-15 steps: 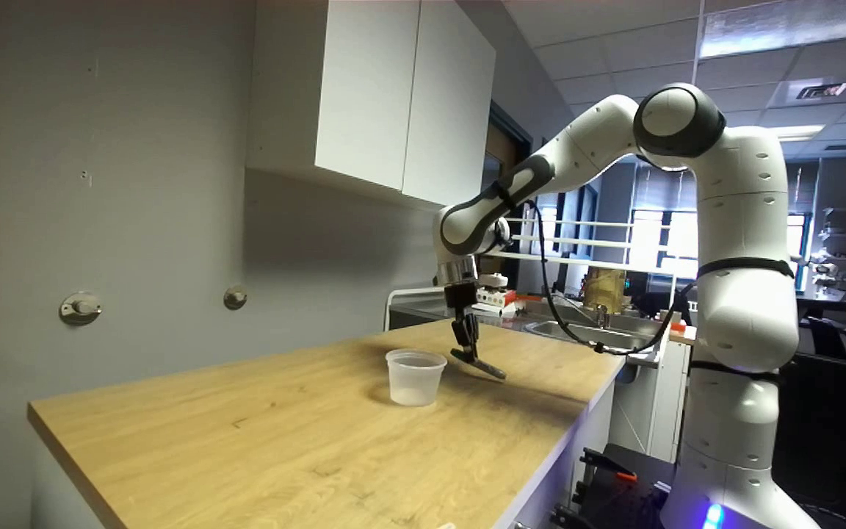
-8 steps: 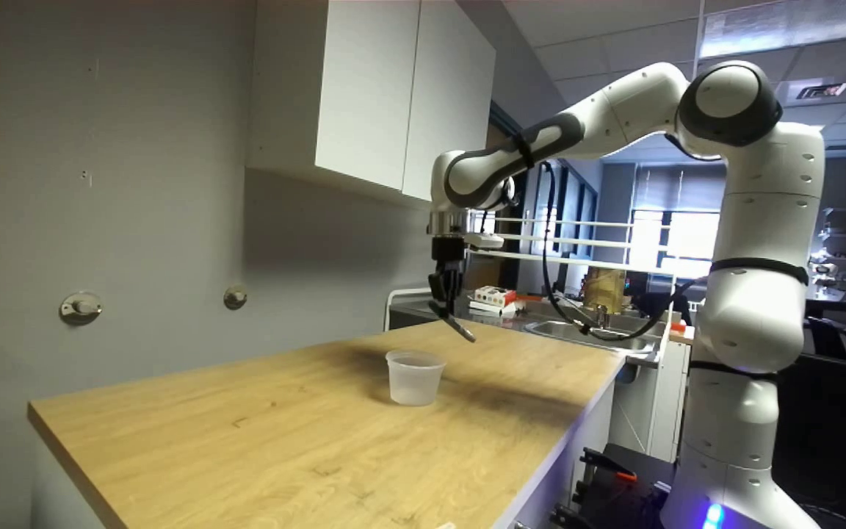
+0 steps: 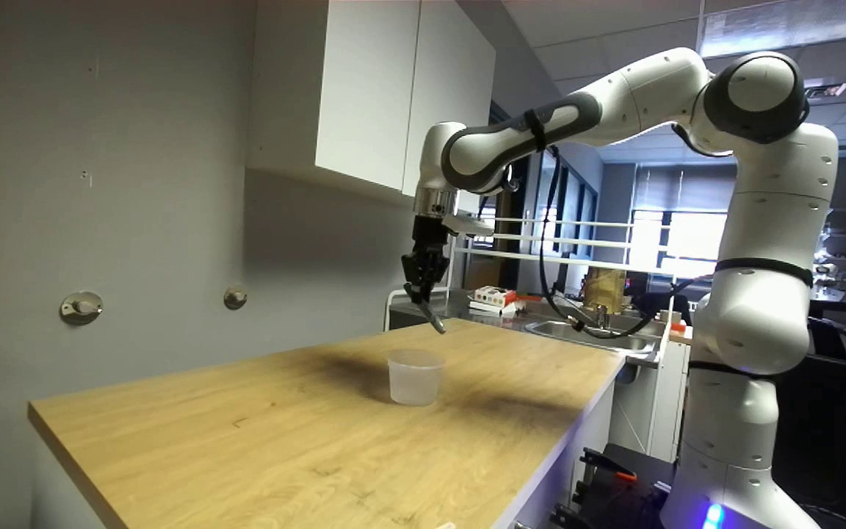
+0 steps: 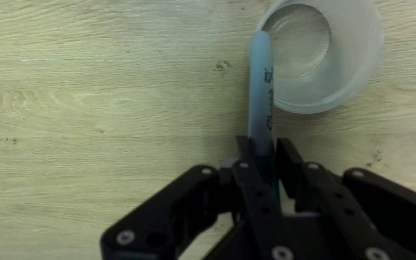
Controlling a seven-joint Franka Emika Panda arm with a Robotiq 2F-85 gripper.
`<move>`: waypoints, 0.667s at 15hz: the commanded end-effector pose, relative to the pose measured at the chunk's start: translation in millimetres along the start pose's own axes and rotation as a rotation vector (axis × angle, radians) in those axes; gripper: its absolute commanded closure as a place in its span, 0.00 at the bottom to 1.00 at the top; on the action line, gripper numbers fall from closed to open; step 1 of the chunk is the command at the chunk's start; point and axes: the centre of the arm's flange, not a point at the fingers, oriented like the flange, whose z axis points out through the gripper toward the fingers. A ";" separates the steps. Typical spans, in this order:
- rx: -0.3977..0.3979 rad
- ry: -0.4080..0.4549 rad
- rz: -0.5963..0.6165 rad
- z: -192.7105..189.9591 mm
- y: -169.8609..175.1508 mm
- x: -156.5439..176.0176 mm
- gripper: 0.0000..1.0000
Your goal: Put the marker in the cup
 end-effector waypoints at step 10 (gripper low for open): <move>-0.042 -0.038 -0.011 50.3 -69.1 -5.0 0.90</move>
